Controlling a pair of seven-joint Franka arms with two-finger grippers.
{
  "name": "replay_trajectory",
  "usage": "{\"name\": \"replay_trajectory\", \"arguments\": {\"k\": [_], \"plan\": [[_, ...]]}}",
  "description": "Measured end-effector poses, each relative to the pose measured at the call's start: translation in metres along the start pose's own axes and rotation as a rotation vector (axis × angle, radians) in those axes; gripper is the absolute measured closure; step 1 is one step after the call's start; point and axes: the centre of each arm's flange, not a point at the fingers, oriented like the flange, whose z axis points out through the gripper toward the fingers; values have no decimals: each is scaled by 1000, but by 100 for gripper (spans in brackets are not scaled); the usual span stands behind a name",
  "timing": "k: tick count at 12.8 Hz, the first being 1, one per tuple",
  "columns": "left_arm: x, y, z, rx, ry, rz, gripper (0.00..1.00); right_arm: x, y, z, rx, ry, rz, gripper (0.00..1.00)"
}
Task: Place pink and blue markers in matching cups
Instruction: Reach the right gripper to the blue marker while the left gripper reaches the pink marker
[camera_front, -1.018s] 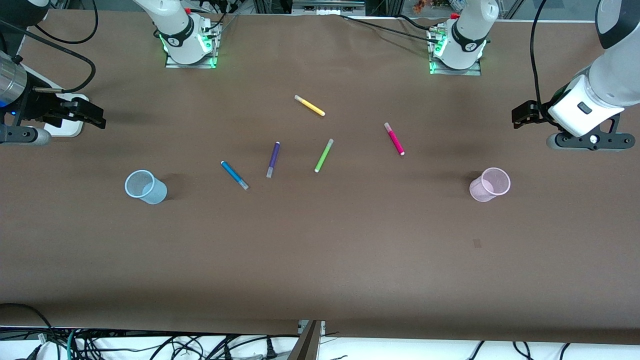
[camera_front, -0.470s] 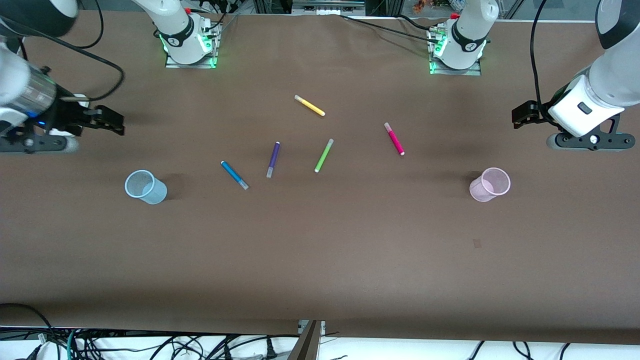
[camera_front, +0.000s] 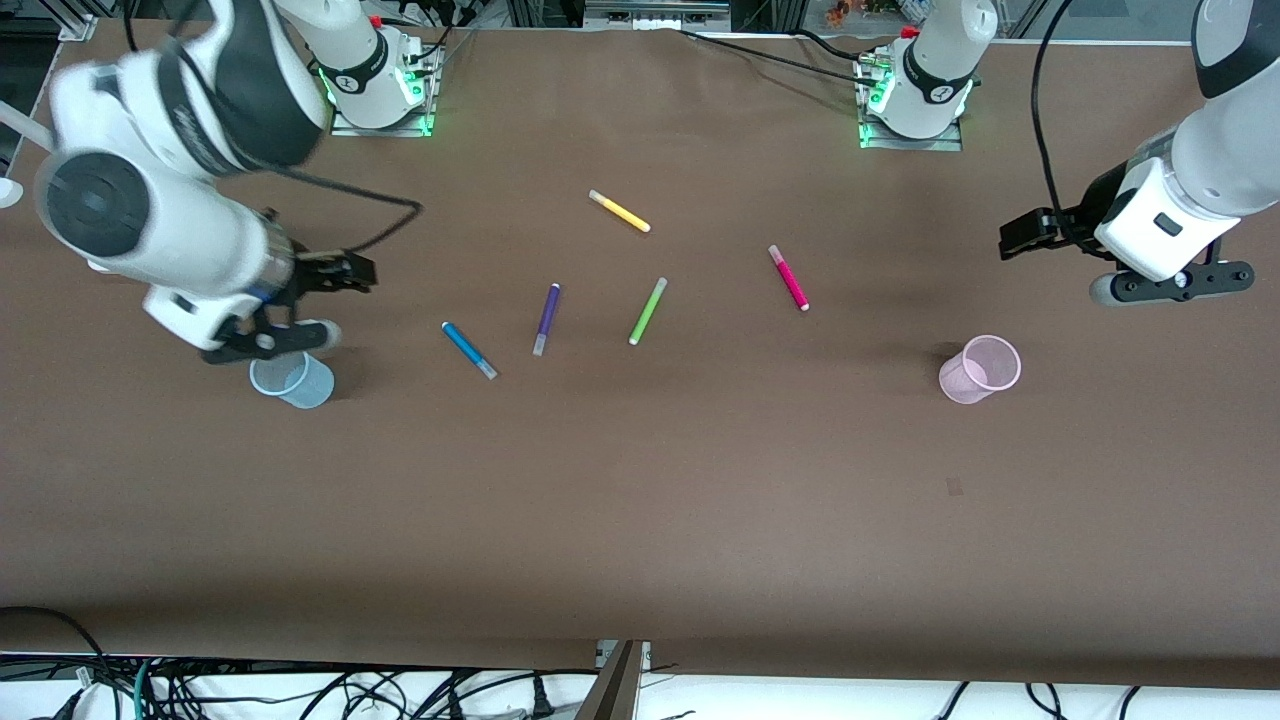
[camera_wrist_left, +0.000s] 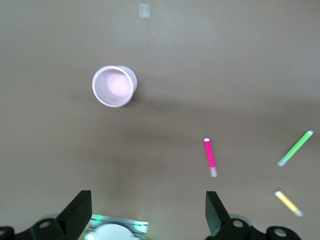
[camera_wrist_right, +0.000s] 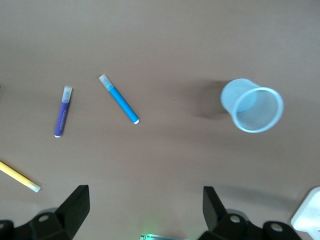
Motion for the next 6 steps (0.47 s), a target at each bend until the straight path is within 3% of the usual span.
{"name": "replay_trajectory", "arguments": {"k": [2,6], "plan": [[2,15,13,-2,-32,-99,0,19,-18,34,-8,-37,-26,0],[0,67,62,49,-116,-215,0,54,-64,101,-21,-15,-89,0]]}}
